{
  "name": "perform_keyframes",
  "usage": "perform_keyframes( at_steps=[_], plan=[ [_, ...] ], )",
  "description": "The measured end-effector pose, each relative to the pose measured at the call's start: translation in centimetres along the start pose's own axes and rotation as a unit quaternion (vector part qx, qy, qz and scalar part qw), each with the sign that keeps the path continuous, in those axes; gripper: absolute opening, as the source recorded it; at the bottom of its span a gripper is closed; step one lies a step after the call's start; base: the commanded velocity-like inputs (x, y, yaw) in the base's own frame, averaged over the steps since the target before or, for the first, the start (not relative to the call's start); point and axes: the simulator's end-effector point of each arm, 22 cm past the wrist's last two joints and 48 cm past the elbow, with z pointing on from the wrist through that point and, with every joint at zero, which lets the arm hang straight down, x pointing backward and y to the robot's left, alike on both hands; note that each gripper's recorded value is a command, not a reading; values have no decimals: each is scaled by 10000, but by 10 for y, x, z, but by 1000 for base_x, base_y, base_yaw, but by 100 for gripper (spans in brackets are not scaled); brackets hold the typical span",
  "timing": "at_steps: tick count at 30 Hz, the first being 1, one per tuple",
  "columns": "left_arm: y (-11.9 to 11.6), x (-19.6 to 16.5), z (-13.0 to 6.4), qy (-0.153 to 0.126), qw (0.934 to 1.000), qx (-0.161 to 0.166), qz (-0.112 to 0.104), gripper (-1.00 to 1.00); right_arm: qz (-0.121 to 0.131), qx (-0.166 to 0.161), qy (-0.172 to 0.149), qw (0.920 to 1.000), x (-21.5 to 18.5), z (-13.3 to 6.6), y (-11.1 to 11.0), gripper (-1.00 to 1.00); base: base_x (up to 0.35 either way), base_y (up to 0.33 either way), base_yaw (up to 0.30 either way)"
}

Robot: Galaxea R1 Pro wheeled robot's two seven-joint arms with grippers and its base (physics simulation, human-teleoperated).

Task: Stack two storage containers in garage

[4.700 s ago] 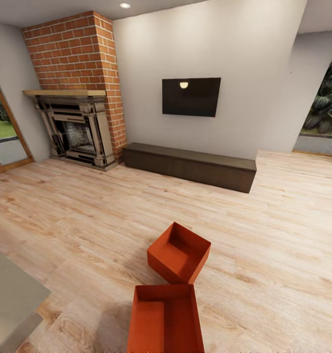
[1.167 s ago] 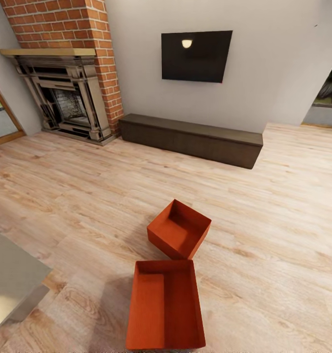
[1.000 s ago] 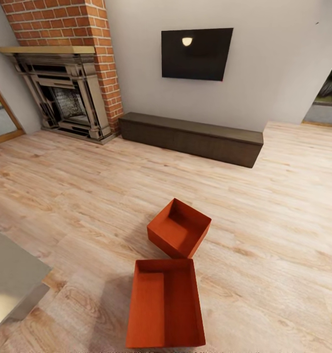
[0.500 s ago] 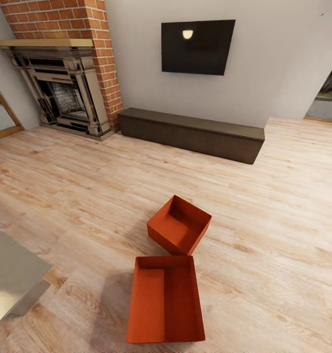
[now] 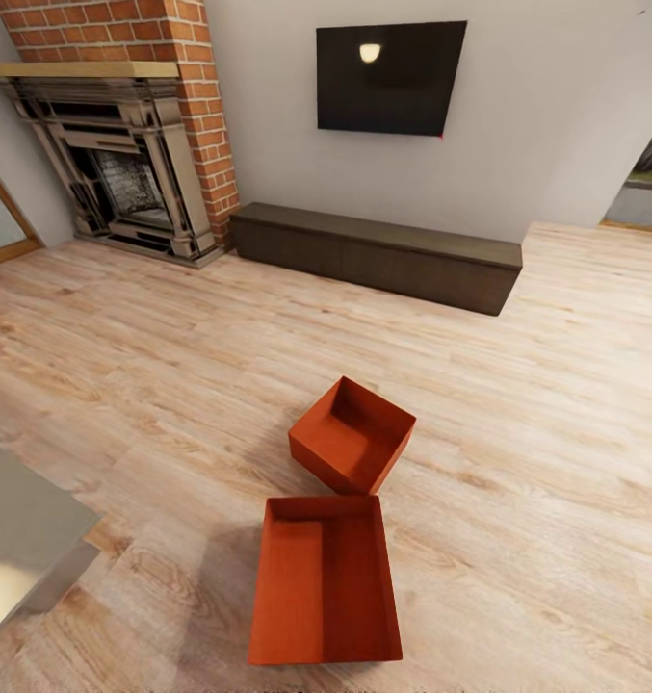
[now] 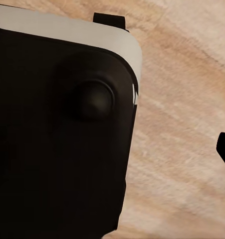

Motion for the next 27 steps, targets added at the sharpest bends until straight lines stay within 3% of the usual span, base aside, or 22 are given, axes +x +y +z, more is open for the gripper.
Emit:
perform_keyframes(
  at_steps=[27],
  plan=[
    [0,10,0,134,9999,-30,-48,100,-19,-33,208,9998,16,2,3,100,0,0,0]
  ],
)
